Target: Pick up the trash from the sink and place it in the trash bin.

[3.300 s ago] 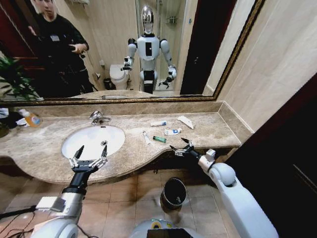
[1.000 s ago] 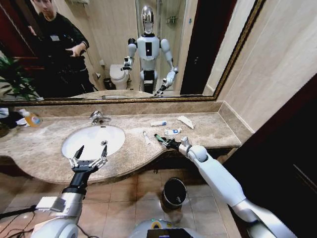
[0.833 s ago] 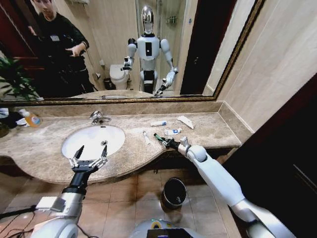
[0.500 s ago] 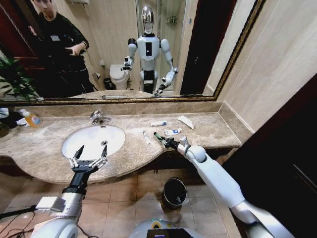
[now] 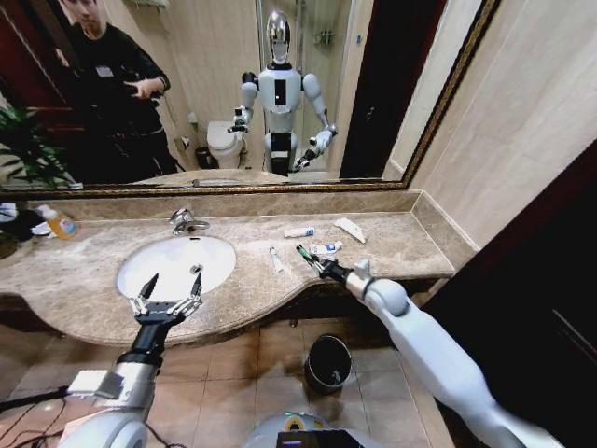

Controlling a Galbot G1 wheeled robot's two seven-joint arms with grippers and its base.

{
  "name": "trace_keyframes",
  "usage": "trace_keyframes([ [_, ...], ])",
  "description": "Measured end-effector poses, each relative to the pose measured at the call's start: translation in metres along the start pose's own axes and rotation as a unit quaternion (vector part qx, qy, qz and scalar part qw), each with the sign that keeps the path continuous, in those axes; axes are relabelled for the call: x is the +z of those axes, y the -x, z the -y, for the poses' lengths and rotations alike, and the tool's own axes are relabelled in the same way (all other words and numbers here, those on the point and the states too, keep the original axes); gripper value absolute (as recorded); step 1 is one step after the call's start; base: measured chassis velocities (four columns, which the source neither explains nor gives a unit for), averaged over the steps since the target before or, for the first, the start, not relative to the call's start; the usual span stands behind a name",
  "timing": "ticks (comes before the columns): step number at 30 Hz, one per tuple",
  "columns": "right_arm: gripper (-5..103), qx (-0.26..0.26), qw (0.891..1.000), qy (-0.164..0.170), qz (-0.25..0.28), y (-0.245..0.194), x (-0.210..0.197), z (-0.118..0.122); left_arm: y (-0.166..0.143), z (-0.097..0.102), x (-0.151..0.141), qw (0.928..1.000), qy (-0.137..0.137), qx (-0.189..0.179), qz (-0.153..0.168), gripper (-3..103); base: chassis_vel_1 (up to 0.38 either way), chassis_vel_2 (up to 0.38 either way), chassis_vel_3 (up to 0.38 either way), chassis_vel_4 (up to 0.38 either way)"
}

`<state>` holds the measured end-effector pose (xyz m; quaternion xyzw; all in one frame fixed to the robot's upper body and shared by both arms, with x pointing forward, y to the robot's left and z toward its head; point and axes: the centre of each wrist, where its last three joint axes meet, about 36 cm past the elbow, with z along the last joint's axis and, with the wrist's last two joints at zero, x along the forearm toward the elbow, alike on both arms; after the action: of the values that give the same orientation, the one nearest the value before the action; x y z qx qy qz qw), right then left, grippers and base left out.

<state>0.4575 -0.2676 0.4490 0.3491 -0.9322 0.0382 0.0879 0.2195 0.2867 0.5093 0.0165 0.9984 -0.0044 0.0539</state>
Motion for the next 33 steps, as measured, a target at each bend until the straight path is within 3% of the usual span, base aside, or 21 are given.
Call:
trace_keyframes([
  [5, 10, 0.017, 1.000, -0.003, 0.014, -0.034, -0.004, -0.001, 0.000, 0.000, 0.000, 1.0000, 0.000, 0.000, 0.000, 100, 0.000, 0.000, 0.000, 0.000],
  [17, 10, 0.058, 0.998, 0.021, -0.002, -0.085, 0.026, -0.042, 0.000, 0.000, 0.000, 1.0000, 0.000, 0.000, 0.000, 100, 0.000, 0.000, 0.000, 0.000],
  [28, 10, 0.080, 0.995, 0.029, -0.057, -0.104, 0.104, -0.073, 0.000, 0.000, 0.000, 1.0000, 0.000, 0.000, 0.000, 100, 0.000, 0.000, 0.000, 0.000],
  [33, 10, 0.098, 0.990, 0.031, -0.100, -0.096, 0.172, -0.080, 0.000, 0.000, 0.000, 1.0000, 0.000, 0.000, 0.000, 100, 0.000, 0.000, 0.000, 0.000],
])
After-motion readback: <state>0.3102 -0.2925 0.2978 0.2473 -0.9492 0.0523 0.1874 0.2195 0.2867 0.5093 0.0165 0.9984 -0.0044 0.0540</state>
